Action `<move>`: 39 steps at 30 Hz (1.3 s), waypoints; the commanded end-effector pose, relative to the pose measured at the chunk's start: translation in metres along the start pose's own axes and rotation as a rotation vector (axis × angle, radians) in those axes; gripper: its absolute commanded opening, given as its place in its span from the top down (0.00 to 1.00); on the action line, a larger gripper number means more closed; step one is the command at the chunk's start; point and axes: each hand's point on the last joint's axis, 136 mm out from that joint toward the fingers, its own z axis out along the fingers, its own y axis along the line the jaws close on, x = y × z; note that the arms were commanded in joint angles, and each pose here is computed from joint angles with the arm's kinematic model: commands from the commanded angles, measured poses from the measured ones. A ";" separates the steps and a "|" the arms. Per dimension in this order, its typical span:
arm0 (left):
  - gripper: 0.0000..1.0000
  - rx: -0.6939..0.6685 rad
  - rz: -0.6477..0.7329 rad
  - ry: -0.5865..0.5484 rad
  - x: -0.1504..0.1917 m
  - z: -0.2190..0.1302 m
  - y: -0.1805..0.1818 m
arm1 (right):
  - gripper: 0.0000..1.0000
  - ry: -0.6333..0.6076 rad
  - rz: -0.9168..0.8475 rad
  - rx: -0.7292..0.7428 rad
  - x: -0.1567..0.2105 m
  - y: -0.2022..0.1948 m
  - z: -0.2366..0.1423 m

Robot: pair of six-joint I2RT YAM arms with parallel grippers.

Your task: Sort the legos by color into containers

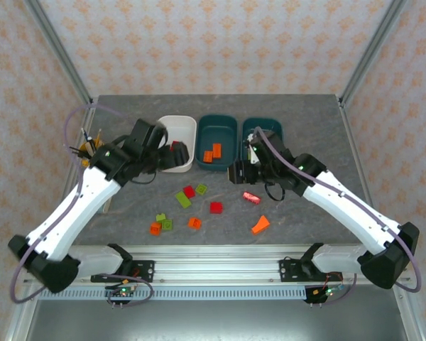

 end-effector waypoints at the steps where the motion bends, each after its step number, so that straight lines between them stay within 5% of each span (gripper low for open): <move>1: 0.12 0.072 -0.064 0.007 0.023 -0.005 0.009 | 0.34 0.028 0.010 0.084 0.019 -0.015 -0.001; 6: 0.01 0.133 -0.111 0.042 0.059 -0.006 0.026 | 0.36 0.086 0.079 0.154 0.052 -0.031 -0.002; 16: 0.00 0.156 -0.099 0.065 0.079 -0.022 0.037 | 0.38 0.065 0.311 0.245 0.072 -0.053 -0.004; 23: 0.02 0.267 -0.064 0.143 0.094 -0.016 0.017 | 0.38 0.152 0.571 0.397 0.122 -0.086 -0.001; 29: 0.02 0.335 -0.004 0.242 0.115 -0.005 0.002 | 0.36 0.251 0.701 0.417 0.155 -0.088 0.031; 39: 0.02 0.367 0.024 0.294 0.120 0.000 -0.007 | 0.37 0.194 0.879 0.376 0.174 -0.098 0.079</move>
